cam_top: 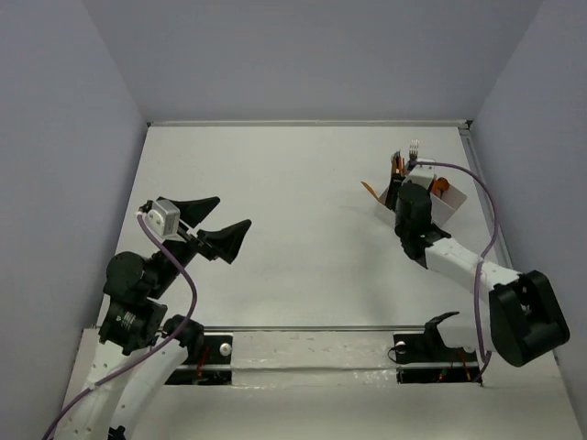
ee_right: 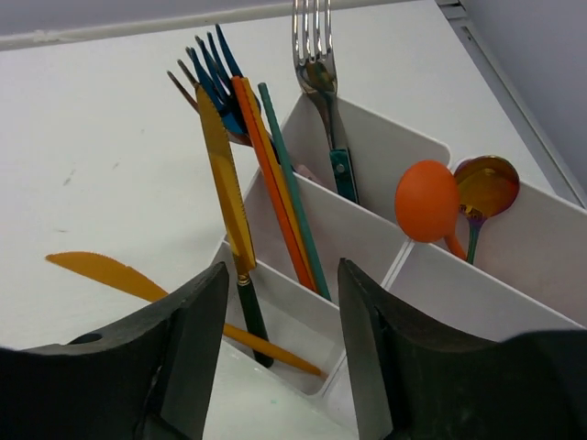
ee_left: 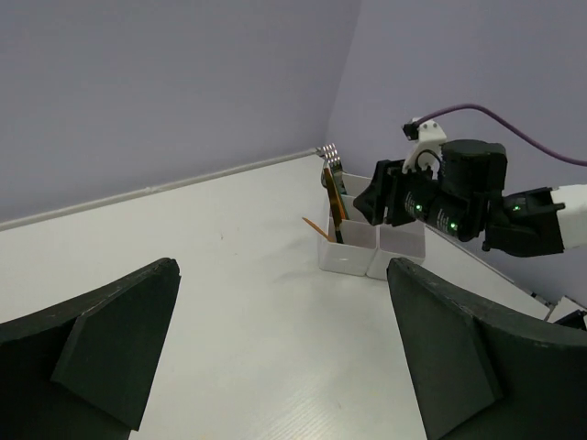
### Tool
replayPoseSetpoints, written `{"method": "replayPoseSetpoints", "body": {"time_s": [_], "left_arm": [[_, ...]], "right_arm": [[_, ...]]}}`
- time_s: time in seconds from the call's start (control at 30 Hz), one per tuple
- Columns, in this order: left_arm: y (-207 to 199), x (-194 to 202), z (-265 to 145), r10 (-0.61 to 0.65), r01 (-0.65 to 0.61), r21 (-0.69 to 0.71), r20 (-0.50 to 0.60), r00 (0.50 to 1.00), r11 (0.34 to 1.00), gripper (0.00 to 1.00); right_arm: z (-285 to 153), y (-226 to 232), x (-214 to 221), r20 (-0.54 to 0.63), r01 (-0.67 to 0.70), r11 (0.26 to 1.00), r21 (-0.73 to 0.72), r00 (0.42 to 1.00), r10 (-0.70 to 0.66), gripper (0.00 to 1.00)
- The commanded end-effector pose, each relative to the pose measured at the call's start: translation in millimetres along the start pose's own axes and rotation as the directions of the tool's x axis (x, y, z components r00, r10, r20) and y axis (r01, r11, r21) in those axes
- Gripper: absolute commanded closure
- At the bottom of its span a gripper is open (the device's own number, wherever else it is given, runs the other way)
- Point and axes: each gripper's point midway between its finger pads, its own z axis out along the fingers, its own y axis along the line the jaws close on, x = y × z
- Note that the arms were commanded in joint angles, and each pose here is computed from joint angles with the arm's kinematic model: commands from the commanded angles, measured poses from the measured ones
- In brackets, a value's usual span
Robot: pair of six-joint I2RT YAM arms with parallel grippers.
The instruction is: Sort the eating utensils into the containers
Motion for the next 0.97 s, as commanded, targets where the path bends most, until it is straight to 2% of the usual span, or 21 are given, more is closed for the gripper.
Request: {"method": "replayPoseSetpoints", "body": {"time_s": [0.0,0.03,0.1,0.13,0.17,0.2,0.23,0.4,0.53,0.67,0.93], "left_arm": [[-4.3,-12.9,1.1,0.014,-0.015,0.019,0.051,0.999,1.0,0.01],[-4.3,-12.9,1.1,0.014,-0.015,0.019,0.051,0.999,1.0,0.01],[-3.0,-12.5,1.5,0.013,-0.013,0.012,0.05,0.999,1.0,0.01],[-1.9,-12.4,1.5,0.012,-0.013,0.006,0.051,0.999,1.0,0.01],[-1.1,-11.9,1.8,0.012,-0.012,0.002,0.049,0.999,1.0,0.01],[-0.1,-11.7,2.2,0.011,-0.011,-0.003,0.049,0.999,1.0,0.01],[1.3,-10.8,3.3,0.01,-0.009,-0.009,0.044,0.999,1.0,0.01],[6.4,-5.7,8.2,0.0,0.0,-0.028,0.021,1.0,1.0,0.01],[8.5,-4.5,9.3,0.0,0.001,-0.038,0.016,1.0,0.999,0.01],[10.1,-7.6,9.4,0.006,-0.005,-0.048,0.023,1.0,0.999,0.01],[16.4,-9.2,11.0,-0.012,0.013,-0.085,0.016,1.0,0.996,0.01]], "right_arm": [[-20.9,12.1,-68.3,0.086,-0.138,0.983,-0.119,0.985,0.149,0.39],[-25.9,14.1,-67.1,0.062,-0.137,0.98,-0.142,0.987,0.147,0.35],[-41.8,23.5,-83.4,0.062,-0.186,0.954,-0.236,0.977,0.206,0.2],[-48.0,25.8,-81.3,0.023,-0.211,0.944,-0.255,0.974,0.224,0.06],[-53.9,29.2,-83.2,0.005,-0.224,0.933,-0.283,0.972,0.235,0.03],[-62.7,36.9,-83.3,-0.025,-0.233,0.912,-0.339,0.971,0.239,0.04],[-76.7,42.7,-81.5,-0.069,-0.247,0.889,-0.385,0.969,0.239,0.0],[-121.4,42.0,-72.6,-0.177,-0.288,0.826,-0.485,0.957,0.23,0.0],[-182.2,15.5,-125.6,-0.074,-0.33,0.74,-0.586,0.931,0.356,0.0],[-223.8,-13.6,-166.3,0.022,-0.338,0.702,-0.627,0.893,0.45,0.0],[-232.3,-34.4,-162.9,0.088,-0.366,0.702,-0.611,0.85,0.52,0.0]]}}
